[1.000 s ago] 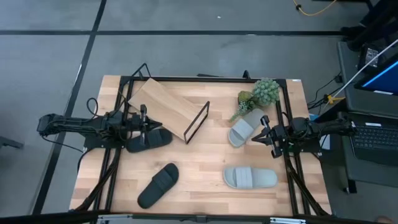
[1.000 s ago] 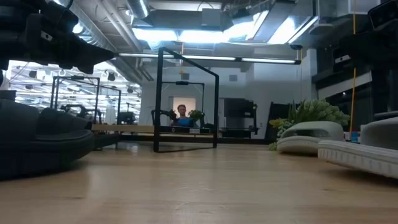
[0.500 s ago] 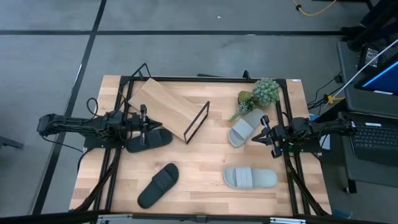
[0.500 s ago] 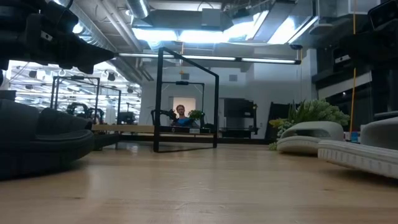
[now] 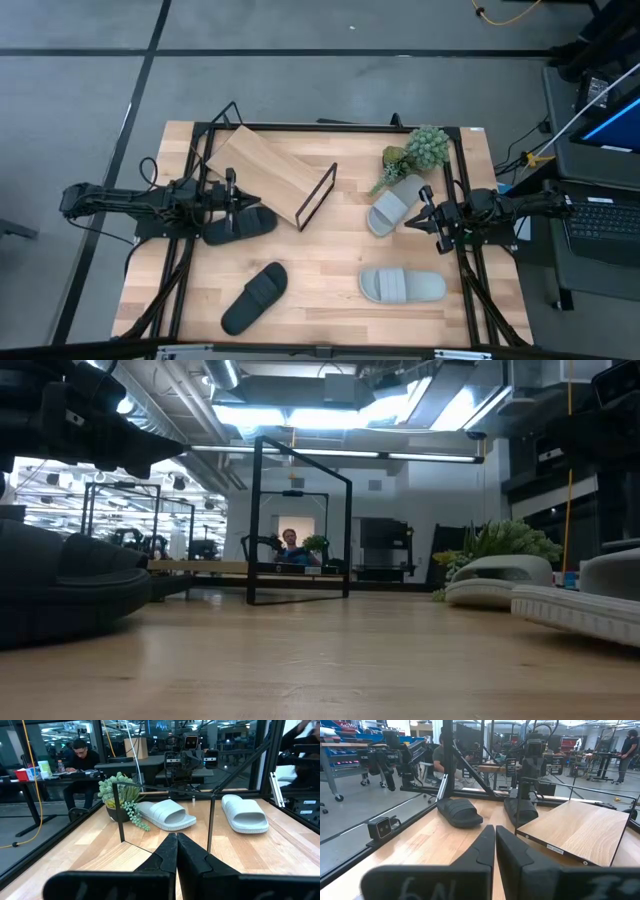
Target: Pick and place slides into the shelf
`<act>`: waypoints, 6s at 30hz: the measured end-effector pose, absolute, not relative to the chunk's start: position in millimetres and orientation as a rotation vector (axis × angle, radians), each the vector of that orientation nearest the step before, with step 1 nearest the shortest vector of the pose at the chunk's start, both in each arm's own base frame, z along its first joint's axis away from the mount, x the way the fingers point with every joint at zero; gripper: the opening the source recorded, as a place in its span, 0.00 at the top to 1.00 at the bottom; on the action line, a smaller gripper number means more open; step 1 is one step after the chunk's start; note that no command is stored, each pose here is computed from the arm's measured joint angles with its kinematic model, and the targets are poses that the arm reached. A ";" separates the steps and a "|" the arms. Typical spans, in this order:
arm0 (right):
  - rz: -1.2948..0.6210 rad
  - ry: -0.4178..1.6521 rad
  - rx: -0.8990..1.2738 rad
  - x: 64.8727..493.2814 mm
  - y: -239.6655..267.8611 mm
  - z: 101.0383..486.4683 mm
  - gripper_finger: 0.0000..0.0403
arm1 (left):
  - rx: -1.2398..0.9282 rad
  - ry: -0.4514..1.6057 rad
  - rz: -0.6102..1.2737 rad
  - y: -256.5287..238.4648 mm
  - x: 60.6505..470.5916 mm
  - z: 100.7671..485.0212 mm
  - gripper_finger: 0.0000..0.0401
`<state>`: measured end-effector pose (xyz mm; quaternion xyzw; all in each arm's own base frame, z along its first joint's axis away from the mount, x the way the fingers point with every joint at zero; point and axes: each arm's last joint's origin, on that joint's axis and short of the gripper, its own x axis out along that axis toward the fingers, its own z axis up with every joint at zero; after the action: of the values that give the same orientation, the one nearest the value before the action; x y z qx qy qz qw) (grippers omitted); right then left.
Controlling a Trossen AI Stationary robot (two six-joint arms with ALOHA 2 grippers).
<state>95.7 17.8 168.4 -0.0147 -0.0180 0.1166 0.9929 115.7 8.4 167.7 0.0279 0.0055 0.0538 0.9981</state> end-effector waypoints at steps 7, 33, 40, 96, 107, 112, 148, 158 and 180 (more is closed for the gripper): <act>0.234 -0.036 -0.029 95.7 17.8 168.4 0.95 | 0.056 0.011 0.108 8.4 115.7 167.6 1.00; 0.234 -0.036 -0.029 95.7 17.8 168.4 0.95 | 0.056 0.011 0.108 8.4 115.7 167.7 1.00; 0.234 -0.036 -0.030 95.7 17.8 168.4 0.95 | 0.056 0.011 0.108 8.5 115.7 167.7 1.00; 0.235 -0.031 0.024 95.7 17.8 168.6 0.95 | 0.055 0.010 0.108 8.4 115.7 167.8 1.00; 0.235 -0.033 0.016 95.7 17.8 168.6 0.95 | 0.058 0.002 0.108 8.4 115.7 168.6 1.00; 0.234 -0.039 -0.029 95.7 17.8 168.6 0.95 | 0.057 -0.002 0.101 8.2 115.7 168.9 1.00; -0.191 0.031 0.009 109.1 7.7 228.1 0.99 | -0.042 0.095 0.113 9.6 122.1 215.2 1.00; -0.202 0.121 -0.068 127.5 10.3 244.1 0.99 | -0.135 0.121 0.143 16.1 119.5 227.1 1.00; 0.039 0.240 -0.042 145.1 20.0 229.2 0.99 | -0.098 0.499 0.104 13.7 136.5 243.8 1.00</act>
<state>145.1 20.0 229.2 -0.0211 0.1199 0.0195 0.9924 136.5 13.7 243.8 -0.0482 0.2468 0.0515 0.9665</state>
